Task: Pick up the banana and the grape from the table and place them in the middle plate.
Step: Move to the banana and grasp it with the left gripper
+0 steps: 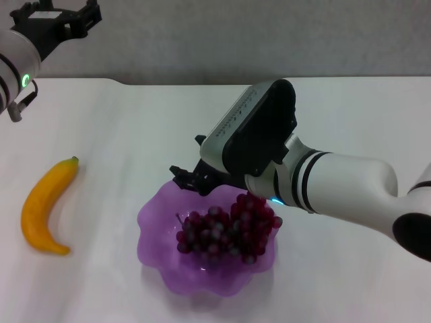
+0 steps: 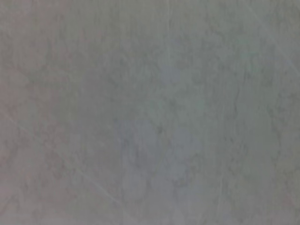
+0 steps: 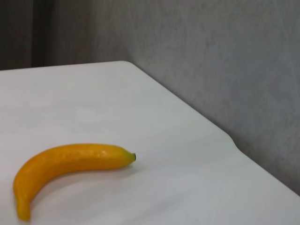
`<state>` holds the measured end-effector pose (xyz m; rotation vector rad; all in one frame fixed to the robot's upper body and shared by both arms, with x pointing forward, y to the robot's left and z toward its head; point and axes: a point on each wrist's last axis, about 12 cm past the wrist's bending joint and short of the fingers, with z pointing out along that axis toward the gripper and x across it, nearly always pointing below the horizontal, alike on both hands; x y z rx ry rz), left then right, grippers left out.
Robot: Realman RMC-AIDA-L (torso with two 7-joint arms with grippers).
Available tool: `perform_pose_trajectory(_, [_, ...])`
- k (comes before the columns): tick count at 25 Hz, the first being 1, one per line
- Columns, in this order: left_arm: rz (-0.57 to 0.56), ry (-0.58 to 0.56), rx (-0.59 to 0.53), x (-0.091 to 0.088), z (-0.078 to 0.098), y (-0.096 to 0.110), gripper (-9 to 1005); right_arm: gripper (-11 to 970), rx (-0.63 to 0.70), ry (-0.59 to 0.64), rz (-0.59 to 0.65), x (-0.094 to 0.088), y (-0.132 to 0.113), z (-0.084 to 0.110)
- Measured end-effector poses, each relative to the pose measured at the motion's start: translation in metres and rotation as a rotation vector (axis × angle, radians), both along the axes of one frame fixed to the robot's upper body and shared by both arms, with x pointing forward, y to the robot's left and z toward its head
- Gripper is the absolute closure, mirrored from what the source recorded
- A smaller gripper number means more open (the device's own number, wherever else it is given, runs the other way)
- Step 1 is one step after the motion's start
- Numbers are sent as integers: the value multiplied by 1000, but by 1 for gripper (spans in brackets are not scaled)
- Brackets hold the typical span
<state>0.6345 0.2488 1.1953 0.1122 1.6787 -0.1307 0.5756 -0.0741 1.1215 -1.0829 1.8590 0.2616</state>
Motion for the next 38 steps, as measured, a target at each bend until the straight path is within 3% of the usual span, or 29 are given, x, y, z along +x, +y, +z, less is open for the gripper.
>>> perform_pose_trajectory(3, [4,4,-4,0,0,1,196,416,15,-10,-4,1,-1,1])
perform_pose_trajectory(11, [52,19,-50,0,1,14,196,69,63,-49,-58,13,-12,15])
perform_pose_trajectory(28, [55,9,-44,0,0,16,196,74,225,-234,-354,55,-94,54])
perform_pose_trajectory(33, [59,10,-44,0,-1,17,196,75,358,-410,-402,48,-117,57])
perform_pose_trajectory(38, [59,11,-43,0,-1,17,196,75,418,-481,-485,46,-145,50])
